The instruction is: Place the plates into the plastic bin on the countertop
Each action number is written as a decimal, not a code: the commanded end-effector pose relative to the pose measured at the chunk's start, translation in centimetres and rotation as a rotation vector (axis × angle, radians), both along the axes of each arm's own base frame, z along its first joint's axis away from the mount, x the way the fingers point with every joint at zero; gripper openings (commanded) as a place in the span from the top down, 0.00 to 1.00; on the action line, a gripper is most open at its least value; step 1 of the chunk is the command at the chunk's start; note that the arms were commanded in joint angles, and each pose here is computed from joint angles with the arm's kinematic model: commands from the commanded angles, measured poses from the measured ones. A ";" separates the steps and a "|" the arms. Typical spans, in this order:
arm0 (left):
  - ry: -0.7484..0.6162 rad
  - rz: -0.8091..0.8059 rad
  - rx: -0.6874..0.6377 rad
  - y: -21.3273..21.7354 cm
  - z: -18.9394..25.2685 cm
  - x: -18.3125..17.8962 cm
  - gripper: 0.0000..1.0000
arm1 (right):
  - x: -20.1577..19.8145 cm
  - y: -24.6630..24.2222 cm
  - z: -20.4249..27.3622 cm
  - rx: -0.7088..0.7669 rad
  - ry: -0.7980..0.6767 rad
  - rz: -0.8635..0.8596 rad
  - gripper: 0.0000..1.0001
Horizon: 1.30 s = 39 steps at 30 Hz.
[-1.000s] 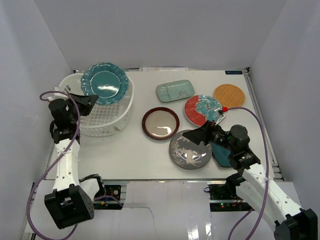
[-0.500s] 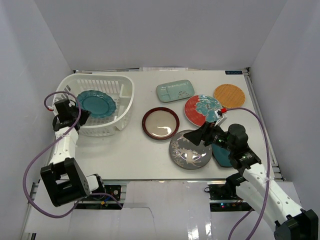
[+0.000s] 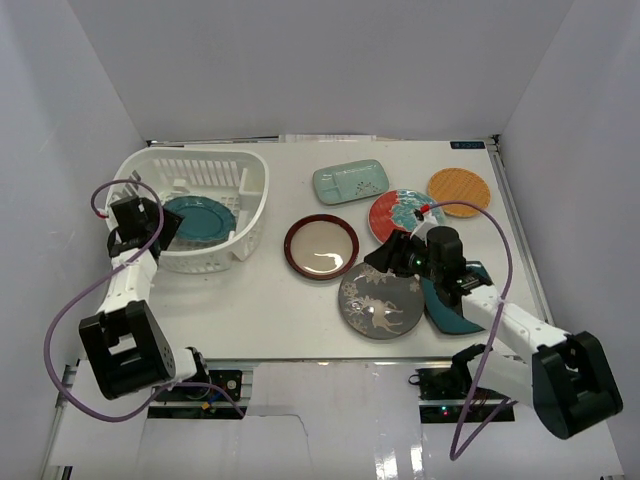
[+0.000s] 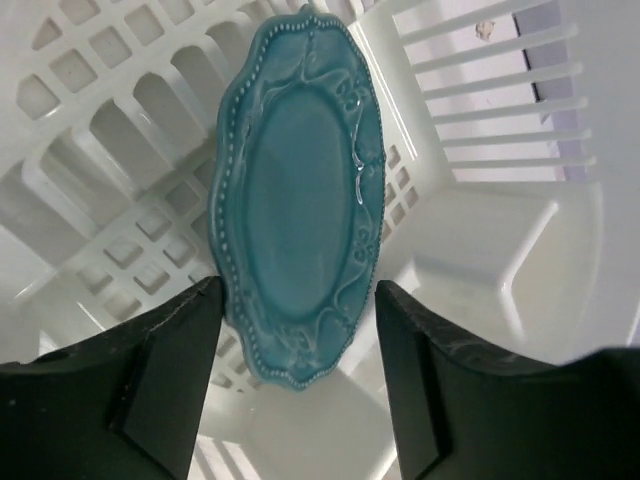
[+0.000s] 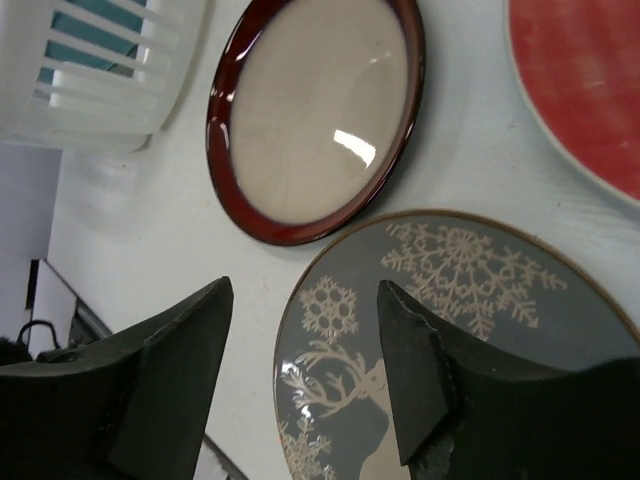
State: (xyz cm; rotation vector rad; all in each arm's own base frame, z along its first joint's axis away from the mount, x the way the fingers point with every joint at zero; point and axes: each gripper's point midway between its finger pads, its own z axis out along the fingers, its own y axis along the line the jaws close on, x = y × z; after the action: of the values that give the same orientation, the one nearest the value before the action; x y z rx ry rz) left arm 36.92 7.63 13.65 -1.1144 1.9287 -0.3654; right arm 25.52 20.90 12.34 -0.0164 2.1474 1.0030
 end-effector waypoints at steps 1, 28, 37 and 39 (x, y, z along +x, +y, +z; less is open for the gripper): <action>-0.144 -0.013 0.055 0.3 4.6 1.0 0.27 | 4.2 0.5 2.5 -0.018 -0.135 -0.062 0.35; -0.364 -0.240 0.247 -6.4 14.0 -3.2 0.02 | 10.6 5.9 -8.9 -0.212 0.070 -0.049 0.61; -0.438 -0.457 0.170 -11.2 16.3 -5.1 0.04 | 10.9 6.5 -3.9 -0.067 -0.026 -0.074 0.92; -0.507 -0.596 0.133 -14.0 18.8 -6.0 0.07 | 10.9 6.9 0.1 0.006 -0.089 -0.062 0.92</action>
State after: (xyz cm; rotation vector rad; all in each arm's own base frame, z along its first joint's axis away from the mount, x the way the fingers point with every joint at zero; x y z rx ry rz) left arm 32.45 -2.29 27.37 -0.5189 1.7978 -0.5745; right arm 35.30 26.68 5.14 0.0516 2.2655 0.8402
